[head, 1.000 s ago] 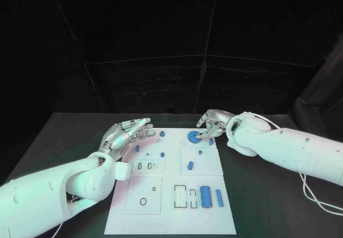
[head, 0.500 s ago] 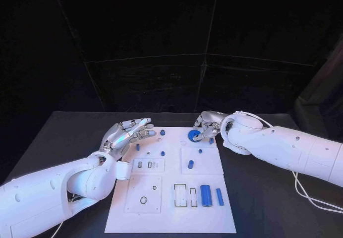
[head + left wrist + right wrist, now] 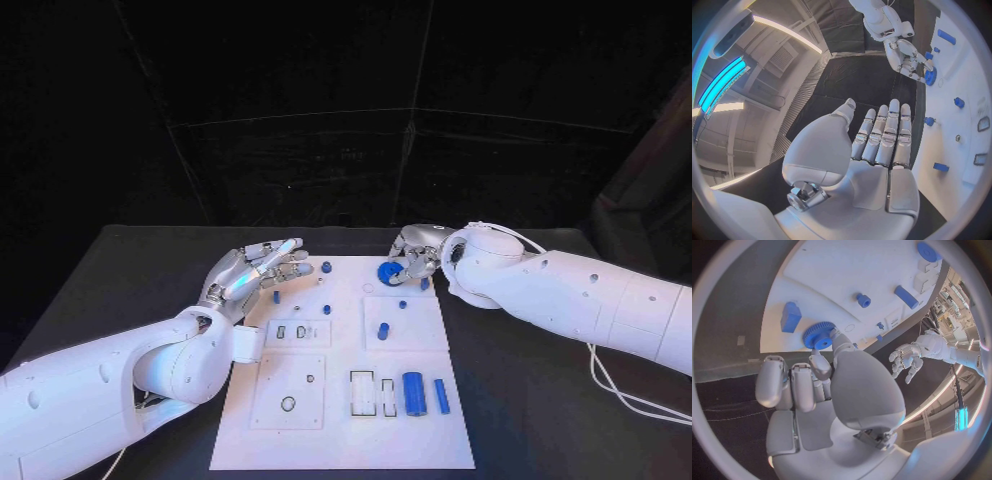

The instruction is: Assemble the parts on the task board

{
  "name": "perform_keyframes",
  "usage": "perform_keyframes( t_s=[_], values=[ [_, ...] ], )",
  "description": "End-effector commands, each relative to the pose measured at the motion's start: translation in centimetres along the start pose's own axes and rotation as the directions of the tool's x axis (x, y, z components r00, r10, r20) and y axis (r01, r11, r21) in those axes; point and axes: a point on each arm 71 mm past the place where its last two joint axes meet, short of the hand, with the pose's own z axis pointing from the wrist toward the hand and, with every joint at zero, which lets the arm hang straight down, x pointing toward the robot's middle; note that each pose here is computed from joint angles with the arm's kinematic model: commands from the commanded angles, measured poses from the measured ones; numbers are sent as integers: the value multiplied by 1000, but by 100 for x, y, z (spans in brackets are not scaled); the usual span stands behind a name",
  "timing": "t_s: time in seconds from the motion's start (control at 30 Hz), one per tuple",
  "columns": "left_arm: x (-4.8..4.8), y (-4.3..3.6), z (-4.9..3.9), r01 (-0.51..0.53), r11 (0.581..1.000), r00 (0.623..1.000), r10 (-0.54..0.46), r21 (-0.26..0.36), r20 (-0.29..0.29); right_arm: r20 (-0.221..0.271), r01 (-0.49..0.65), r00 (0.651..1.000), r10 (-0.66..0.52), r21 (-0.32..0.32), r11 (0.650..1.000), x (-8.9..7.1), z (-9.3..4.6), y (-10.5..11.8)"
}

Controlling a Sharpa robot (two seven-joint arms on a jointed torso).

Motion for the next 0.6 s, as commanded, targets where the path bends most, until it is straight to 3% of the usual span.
perform_keyframes(
  t_s=[0.03, 0.33, 0.6],
  values=[
    [12, -9, 5, 7, 1000, 1000, -7, 4, -13, -30, 41, 999, -40, 8, 999, 45, 1, -12],
    [7, -9, 7, 5, 1000, 1000, -5, 6, -11, 27, 127, 992, -126, -39, 991, 15, 15, 62],
    [-6, -11, 5, 3, 1000, 1000, -3, 6, -7, 137, 184, 976, -169, -105, 977, -41, -3, 210]
  ],
)
